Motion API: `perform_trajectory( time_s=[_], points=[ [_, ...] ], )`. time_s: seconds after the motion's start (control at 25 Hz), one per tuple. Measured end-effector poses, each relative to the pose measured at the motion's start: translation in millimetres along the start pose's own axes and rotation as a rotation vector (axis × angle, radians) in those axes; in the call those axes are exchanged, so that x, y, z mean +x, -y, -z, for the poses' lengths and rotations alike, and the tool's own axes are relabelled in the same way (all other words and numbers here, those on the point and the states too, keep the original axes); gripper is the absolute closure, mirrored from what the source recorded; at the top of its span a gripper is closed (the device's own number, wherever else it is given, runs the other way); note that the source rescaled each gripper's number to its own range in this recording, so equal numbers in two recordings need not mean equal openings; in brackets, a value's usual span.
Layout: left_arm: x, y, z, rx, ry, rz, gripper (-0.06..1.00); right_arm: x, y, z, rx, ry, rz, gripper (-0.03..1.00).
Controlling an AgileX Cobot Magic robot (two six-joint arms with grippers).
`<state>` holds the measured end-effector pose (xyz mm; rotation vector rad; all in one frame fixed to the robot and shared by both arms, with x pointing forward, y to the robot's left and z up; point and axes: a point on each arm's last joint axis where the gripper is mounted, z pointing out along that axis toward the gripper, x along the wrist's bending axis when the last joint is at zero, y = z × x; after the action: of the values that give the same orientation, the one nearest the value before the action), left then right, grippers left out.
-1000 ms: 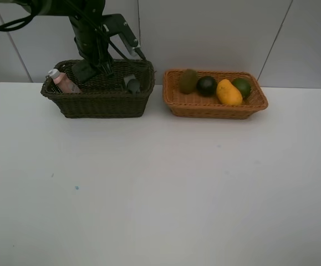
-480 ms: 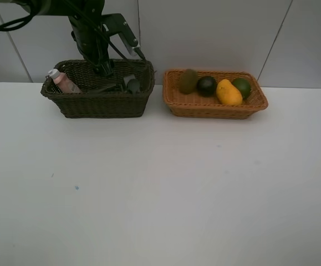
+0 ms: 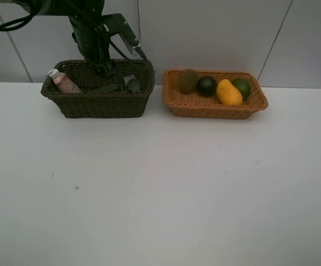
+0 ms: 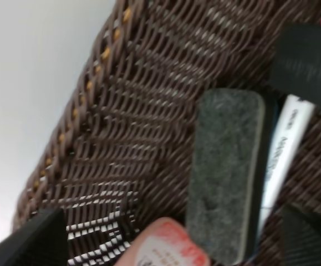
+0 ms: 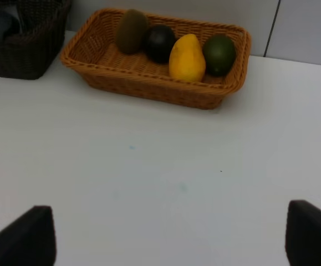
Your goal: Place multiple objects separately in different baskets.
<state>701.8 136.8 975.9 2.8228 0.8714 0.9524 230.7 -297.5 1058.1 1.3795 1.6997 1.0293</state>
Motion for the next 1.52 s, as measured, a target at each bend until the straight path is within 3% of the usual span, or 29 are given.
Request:
perform_trajectory(
  time_s=[0.32, 0.84, 1.12, 1.52],
  points=[
    [3.3, -1.0, 19.7, -0.028, 0.054, 0.079, -0.06, 0.0, 0.0, 0.0, 0.0, 0.0, 0.0, -0.03],
    [27.0, 36.0, 172.8, 0.032, 0.131, 0.27, -0.06, 0.0, 0.0, 0.0, 0.0, 0.0, 0.0, -0.03],
    [7.7, 92.4, 227.7, 0.04, 0.154, 0.354, -0.06, 0.0, 0.0, 0.0, 0.0, 0.0, 0.0, -0.03],
    [-42.6, 190.9, 272.2, 0.04, 0.16, 0.436, -0.06, 0.0, 0.0, 0.0, 0.0, 0.0, 0.0, -0.03]
  ],
)
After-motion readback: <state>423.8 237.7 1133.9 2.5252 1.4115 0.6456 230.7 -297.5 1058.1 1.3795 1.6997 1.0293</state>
